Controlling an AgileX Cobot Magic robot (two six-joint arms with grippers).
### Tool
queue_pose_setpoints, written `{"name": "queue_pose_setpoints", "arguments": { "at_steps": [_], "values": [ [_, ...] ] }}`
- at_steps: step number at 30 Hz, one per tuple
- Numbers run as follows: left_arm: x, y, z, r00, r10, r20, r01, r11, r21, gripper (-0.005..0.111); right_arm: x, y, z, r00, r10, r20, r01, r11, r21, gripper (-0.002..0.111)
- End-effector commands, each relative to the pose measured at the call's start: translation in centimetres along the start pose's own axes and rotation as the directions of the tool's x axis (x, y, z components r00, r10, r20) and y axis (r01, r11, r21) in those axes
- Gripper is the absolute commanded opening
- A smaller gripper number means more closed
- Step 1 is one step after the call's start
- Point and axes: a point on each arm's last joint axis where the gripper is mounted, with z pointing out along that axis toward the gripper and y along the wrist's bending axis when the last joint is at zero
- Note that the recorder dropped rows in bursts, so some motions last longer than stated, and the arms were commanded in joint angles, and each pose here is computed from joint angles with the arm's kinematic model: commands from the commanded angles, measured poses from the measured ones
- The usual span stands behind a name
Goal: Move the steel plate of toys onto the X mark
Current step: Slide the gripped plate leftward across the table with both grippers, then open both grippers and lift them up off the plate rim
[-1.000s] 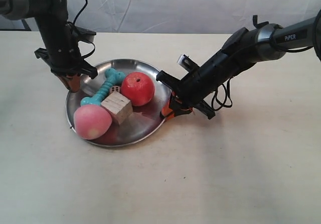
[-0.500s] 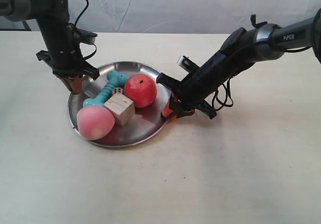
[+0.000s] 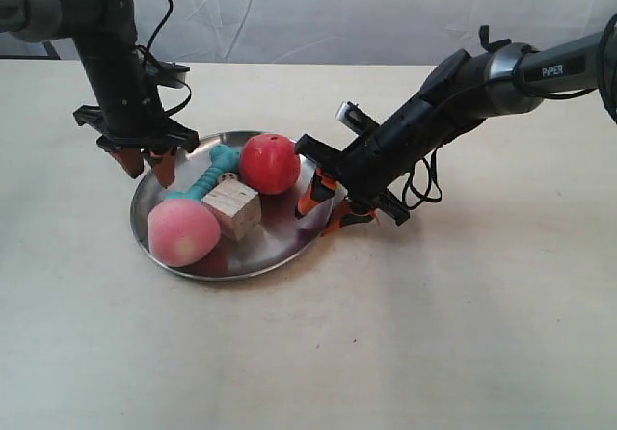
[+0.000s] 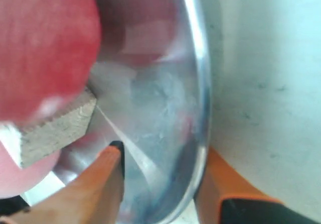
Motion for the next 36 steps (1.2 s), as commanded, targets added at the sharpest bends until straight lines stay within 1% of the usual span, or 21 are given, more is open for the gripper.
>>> {"name": "queue_pose_setpoints", "arguments": {
  "at_steps": [1,6,10,13,14,16,17,18,20,21,24,26,27,29,32,34,36],
  "values": [
    [0.3,1.1,0.0,0.999,-0.046,-0.007,0.046,0.999,0.002,0.051,0.0,0.2,-0.3,1.000,-0.031,0.005,0.031,0.999,0.008,0.042],
    [0.4,1.5,-0.6,0.999,-0.046,0.002,0.046,0.999,-0.019,0.051,-0.2,-0.3,-1.2,0.999,-0.043,0.002,0.043,0.999,0.030,0.042],
    [0.7,1.6,-2.5,0.999,-0.031,0.038,0.033,0.998,-0.058,0.051,-0.6,-1.4,-3.9,0.997,-0.074,0.016,0.072,0.994,0.080,0.042],
    [1.0,1.6,-4.1,0.998,-0.020,0.068,0.026,0.996,-0.085,0.051,-0.7,-1.6,-5.4,0.997,-0.070,0.033,0.067,0.995,0.075,0.042],
    [1.2,1.5,-5.1,0.996,-0.018,0.091,0.026,0.996,-0.089,0.048,-0.7,-1.6,-6.4,0.996,-0.082,0.041,0.078,0.993,0.083,0.039],
    [1.6,1.2,-7.1,0.991,-0.017,0.136,0.031,0.995,-0.100,0.026,-0.4,-1.3,-8.1,0.983,-0.171,0.064,0.158,0.972,0.177,0.016],
    [2.0,1.0,-8.7,0.984,-0.022,0.175,0.041,0.994,-0.105,0.010,-0.1,-0.8,-9.5,0.968,-0.237,0.079,0.212,0.947,0.243,-0.001],
    [2.2,0.8,-10.2,0.973,-0.022,0.232,0.049,0.992,-0.113,0.000,0.3,-0.3,-10.7,0.953,-0.291,0.089,0.254,0.921,0.296,0.000],
    [3.4,0.0,-14.4,0.928,-0.021,0.371,0.070,0.991,-0.118,0.000,1.7,1.6,-14.1,0.900,-0.397,0.177,0.312,0.873,0.374,0.000],
    [4.4,-0.5,-16.5,0.891,-0.017,0.455,0.075,0.991,-0.109,0.000,2.8,2.6,-15.8,0.861,-0.443,0.249,0.323,0.855,0.404,0.000],
    [7.2,-1.9,-20.7,0.781,-0.012,0.625,0.084,0.993,-0.087,0.000,6.2,4.3,-19.2,0.765,-0.518,0.383,0.335,0.828,0.450,0.000],
    [9.6,-2.7,-22.9,0.691,-0.005,0.723,0.093,0.992,-0.081,0.000,8.6,4.9,-20.9,0.698,-0.551,0.458,0.335,0.816,0.472,0.000],
    [10.6,-3.0,-23.5,0.653,-0.008,0.757,0.094,0.993,-0.071,0.000,9.9,5.0,-21.7,0.657,-0.573,0.490,0.338,0.805,0.488,0.000],
    [13.1,-3.8,-24.6,0.560,-0.004,0.828,0.099,0.993,-0.062,0.000,12.4,5.0,-22.8,0.584,-0.610,0.535,0.339,0.782,0.522,0.000],
    [16.6,-4.3,-24.5,0.449,0.009,0.894,0.122,0.990,-0.071,0.000,16.1,4.3,-23.6,0.493,-0.639,0.590,0.326,0.765,0.556,0.000],
    [18.8,-4.7,-23.4,0.416,0.012,0.909,0.131,0.989,-0.073,0.000,18.0,3.5,-23.6,0.448,-0.649,0.615,0.314,0.758,0.571,0.000],
    [20.5,-4.8,-22.1,0.400,0.015,0.916,0.139,0.987,-0.077,0.000,19.8,2.4,-23.3,0.408,-0.654,0.637,0.302,0.755,0.582,0.000]
  ]
}}
